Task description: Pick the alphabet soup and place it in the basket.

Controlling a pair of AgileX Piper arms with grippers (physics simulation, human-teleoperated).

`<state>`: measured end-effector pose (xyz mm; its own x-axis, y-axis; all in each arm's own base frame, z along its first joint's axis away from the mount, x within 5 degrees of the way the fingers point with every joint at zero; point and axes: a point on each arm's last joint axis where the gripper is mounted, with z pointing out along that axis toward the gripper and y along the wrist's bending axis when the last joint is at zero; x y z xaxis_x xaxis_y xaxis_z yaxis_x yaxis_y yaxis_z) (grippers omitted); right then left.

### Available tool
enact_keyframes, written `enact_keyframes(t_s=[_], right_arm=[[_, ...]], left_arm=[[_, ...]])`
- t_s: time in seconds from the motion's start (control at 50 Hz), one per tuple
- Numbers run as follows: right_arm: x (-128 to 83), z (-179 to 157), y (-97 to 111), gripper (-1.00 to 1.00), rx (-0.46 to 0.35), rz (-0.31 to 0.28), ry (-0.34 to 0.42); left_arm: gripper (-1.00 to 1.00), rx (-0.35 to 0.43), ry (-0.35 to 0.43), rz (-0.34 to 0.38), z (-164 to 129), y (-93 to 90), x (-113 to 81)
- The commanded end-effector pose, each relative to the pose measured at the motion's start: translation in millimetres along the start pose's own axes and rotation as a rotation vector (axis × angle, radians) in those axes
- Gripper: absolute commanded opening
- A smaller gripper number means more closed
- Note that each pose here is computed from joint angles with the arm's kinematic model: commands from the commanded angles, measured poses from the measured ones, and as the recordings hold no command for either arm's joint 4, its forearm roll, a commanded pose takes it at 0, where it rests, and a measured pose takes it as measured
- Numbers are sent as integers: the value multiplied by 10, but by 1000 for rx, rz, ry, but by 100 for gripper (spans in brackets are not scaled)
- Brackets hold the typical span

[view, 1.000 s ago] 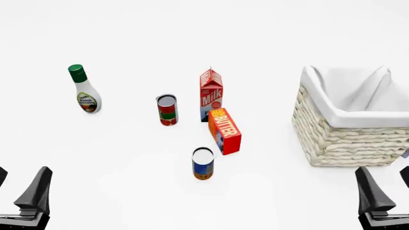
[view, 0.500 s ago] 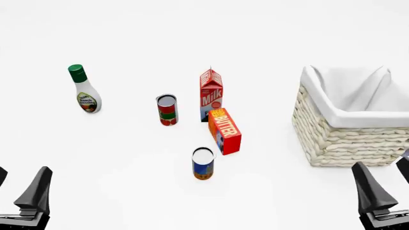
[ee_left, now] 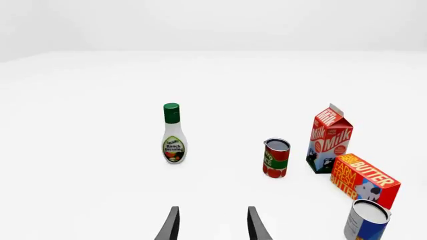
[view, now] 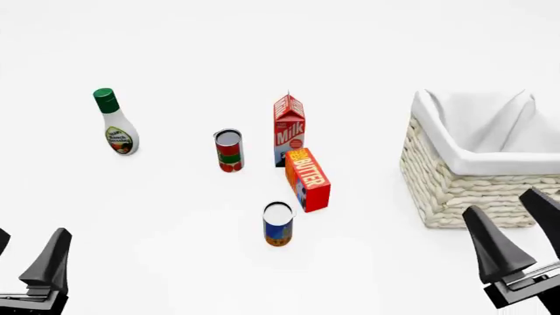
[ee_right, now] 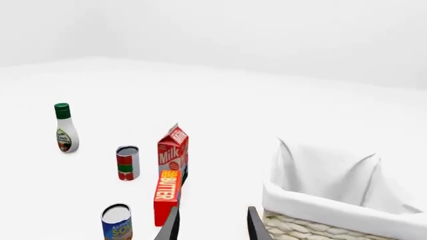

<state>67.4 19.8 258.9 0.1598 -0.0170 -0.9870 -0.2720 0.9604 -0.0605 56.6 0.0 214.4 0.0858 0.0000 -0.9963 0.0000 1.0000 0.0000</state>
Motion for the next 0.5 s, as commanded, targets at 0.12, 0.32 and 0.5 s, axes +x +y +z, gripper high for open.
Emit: enact_keyframes(t_s=[0.12,0.32,0.5], right_arm=[[-94,190,84,100,-100,-5,-14],[-109,304,143,100,-148,-6,-12],[-107,392,196,100,-184,-3,-9]], left_arm=[[100,0,0,0,0,0,0],[100,0,0,0,0,0,0],[100,0,0,0,0,0,0]])
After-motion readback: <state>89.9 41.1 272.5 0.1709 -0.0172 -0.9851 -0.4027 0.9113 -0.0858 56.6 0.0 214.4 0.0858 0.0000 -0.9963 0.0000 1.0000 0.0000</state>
